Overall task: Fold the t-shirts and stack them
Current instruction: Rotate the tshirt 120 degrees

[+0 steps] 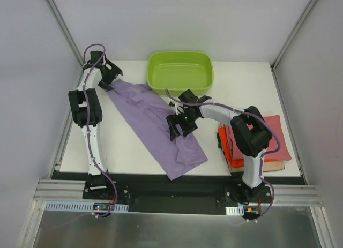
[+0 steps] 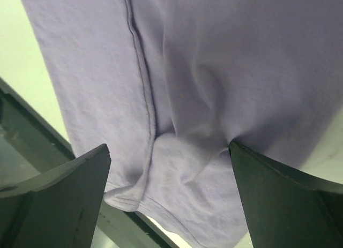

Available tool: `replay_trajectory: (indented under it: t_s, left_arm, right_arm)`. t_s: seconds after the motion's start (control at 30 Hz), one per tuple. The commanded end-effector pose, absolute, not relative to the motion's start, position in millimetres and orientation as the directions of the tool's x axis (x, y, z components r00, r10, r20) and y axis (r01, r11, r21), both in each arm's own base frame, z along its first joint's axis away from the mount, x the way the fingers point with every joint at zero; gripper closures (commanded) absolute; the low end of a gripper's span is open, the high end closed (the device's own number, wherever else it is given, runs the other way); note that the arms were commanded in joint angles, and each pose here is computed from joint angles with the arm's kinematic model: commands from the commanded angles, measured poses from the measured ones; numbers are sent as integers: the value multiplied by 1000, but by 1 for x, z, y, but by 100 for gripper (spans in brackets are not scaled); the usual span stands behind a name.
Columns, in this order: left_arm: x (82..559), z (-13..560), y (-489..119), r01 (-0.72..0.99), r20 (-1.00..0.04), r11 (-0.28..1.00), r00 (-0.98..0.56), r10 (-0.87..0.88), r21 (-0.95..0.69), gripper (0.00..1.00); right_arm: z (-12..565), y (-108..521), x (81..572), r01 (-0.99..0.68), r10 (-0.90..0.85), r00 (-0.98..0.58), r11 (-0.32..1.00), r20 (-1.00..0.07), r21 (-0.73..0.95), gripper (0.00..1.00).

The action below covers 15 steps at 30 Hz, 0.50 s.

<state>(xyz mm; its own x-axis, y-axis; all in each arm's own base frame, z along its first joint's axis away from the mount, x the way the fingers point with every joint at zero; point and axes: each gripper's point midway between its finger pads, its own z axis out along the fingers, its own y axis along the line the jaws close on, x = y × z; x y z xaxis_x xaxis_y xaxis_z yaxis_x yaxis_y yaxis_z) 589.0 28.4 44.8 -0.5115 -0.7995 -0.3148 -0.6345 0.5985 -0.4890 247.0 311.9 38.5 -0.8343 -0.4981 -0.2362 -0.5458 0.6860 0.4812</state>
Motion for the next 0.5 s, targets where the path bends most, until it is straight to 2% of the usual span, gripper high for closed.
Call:
replay_trajectory:
  t_s: [0.0,0.13,0.27,0.47]
  left_arm:
    - [576,2,27,-682,-251,595,-543,-801,-425,1]
    - [575,8,22,-648,-249,619,-575,-779,-444,1]
    - [553,12,32,-679,-275,628,-566,-778,-380,1]
    - [523,34,53,-699,-365,657,-555,-748,-284,1]
  right_arm:
    - [38,270,240,-618,-583,-785,716,-208,325,4]
    - [51,277,239,-632,-583,-775,694,-246,345,4]
    - [63,287,234,-650,-584,-760,680,-284,340,4]
    - [70,293,215,-685,-598,-722,689,-347,237,4]
